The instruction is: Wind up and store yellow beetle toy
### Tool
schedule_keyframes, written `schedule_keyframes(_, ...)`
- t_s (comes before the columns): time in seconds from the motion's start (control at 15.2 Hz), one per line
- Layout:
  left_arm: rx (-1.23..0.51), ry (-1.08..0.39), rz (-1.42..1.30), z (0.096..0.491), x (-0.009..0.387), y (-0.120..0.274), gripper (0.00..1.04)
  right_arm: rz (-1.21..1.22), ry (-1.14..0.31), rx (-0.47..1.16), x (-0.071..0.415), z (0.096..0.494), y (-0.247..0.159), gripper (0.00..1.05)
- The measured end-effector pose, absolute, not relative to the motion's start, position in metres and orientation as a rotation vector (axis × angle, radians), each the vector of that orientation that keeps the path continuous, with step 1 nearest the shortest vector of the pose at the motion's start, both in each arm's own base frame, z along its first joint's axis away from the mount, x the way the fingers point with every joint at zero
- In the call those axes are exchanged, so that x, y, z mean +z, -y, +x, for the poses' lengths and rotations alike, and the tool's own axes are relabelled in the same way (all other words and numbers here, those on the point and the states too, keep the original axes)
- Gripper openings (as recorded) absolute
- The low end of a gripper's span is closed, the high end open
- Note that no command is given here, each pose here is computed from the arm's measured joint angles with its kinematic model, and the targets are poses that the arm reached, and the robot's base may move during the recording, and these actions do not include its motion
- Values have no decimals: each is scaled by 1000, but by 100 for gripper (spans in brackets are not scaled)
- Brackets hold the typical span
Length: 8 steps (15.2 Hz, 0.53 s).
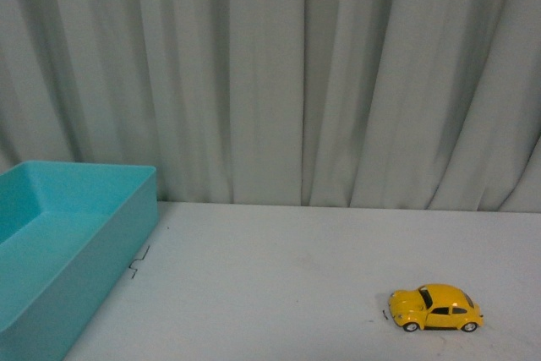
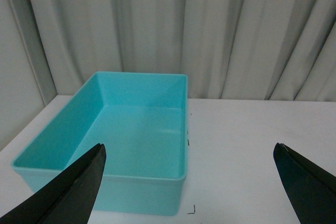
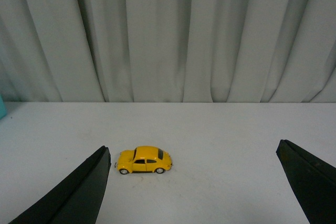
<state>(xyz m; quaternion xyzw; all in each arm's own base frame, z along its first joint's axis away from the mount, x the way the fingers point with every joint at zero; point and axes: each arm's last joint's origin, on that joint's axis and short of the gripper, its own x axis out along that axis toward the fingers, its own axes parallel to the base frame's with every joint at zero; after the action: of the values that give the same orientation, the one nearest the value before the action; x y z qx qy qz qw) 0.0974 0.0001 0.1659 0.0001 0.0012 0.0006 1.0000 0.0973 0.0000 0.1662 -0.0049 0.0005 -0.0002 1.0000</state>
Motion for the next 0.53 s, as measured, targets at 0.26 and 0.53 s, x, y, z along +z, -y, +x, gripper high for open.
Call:
schedule_keyframes(0.26, 1, 1, 0, 97, 166, 0, 98, -10, 3, 0, 167, 97, 0, 98)
schedule_keyframes(0.53, 1, 1, 0, 97, 166, 0, 98, -10, 3, 0, 167, 97, 0, 98)
